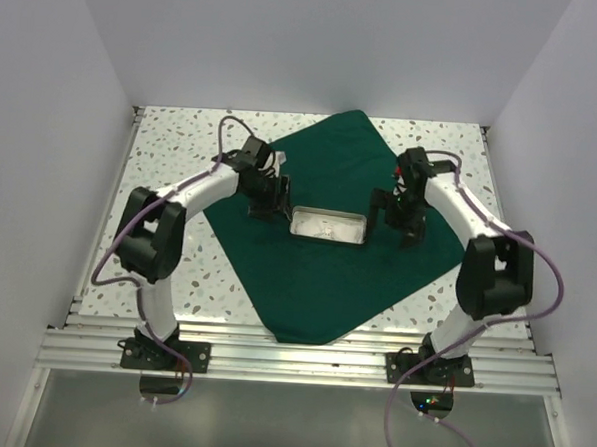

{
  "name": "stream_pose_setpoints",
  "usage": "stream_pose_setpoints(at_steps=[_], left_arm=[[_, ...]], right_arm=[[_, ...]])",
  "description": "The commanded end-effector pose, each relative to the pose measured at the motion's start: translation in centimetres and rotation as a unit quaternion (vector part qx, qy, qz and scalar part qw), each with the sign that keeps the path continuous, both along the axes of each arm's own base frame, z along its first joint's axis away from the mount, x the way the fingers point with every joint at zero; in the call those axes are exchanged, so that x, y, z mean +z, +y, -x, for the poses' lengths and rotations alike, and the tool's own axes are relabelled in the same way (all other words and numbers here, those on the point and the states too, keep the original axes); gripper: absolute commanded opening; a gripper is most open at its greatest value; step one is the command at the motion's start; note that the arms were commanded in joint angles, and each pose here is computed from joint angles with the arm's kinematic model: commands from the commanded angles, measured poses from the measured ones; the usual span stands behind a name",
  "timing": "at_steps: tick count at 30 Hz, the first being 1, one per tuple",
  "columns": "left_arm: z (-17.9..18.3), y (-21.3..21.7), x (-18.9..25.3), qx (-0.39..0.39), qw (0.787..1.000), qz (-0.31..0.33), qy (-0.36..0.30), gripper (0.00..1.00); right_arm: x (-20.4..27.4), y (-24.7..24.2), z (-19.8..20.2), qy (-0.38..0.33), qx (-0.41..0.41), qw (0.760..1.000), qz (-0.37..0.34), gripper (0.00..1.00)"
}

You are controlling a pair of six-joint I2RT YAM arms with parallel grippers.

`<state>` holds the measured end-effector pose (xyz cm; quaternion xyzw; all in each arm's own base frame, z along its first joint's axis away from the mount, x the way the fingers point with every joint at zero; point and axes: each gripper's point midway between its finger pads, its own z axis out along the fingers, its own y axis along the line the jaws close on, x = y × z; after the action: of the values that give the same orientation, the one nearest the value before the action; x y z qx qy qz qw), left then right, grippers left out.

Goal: Prepare the surgical pack

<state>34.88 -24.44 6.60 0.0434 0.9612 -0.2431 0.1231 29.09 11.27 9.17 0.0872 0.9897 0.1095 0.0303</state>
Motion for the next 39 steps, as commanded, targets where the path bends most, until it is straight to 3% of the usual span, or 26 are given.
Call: stream_pose_setpoints(at_steps=[1,2,5,6,8,12,14,18,20,24,28,32,39], left_arm=[[-0.1,1.8,5.4,0.039,0.998,-0.009,-0.057,0.64],[0.6,2.3,5.4,0.044,0.998,-0.014,-0.052,0.64],[2.5,3.4,7.0,0.056,0.996,-0.014,-0.063,0.64],[3.2,3.7,8.2,0.055,0.996,-0.01,-0.074,0.63],[4.6,4.6,8.1,0.055,0.996,-0.015,-0.073,0.63],[7.4,5.9,10.5,0.06,0.994,-0.005,-0.097,0.61],[8.2,6.7,11.4,0.07,0.992,-0.012,-0.103,0.61],[9.1,10.5,13.7,0.16,0.976,-0.058,-0.136,0.59],[9.1,11.7,14.1,0.191,0.968,-0.075,-0.145,0.59],[9.5,12.3,14.7,0.206,0.963,-0.071,-0.159,0.59],[10.2,12.5,14.8,0.205,0.963,-0.068,-0.16,0.58],[11.1,13.6,15.3,0.204,0.96,-0.082,-0.173,0.59],[11.1,13.9,15.2,0.208,0.959,-0.089,-0.173,0.59]], right_arm=[[3.3,-1.5,4.4,-0.005,0.0,1.0,0.018,0.99],[3.1,-1.0,6.6,0.026,-0.008,1.0,-0.004,0.99],[4.1,2.6,11.1,0.029,-0.001,0.998,-0.063,0.99],[4.3,4.8,13.1,0.024,0.041,0.996,-0.069,0.99],[4.2,7.7,14.9,-0.005,0.052,0.993,-0.109,0.99],[3.5,12.1,19.4,-0.042,0.154,0.98,-0.115,0.84],[3.6,14.9,21.2,-0.063,0.217,0.967,-0.116,0.84],[1.7,18.0,22.1,-0.094,0.314,0.944,-0.029,0.91],[1.3,19.2,22.4,-0.099,0.335,0.937,-0.017,0.91],[-0.6,20.6,22.5,-0.114,0.373,0.92,0.027,0.89],[-1.7,21.1,21.3,-0.139,0.391,0.908,0.054,0.8],[-3.0,21.3,22.4,-0.116,0.414,0.902,0.047,0.67],[-4.9,21.1,24.1,-0.089,0.436,0.895,0.043,0.64]])
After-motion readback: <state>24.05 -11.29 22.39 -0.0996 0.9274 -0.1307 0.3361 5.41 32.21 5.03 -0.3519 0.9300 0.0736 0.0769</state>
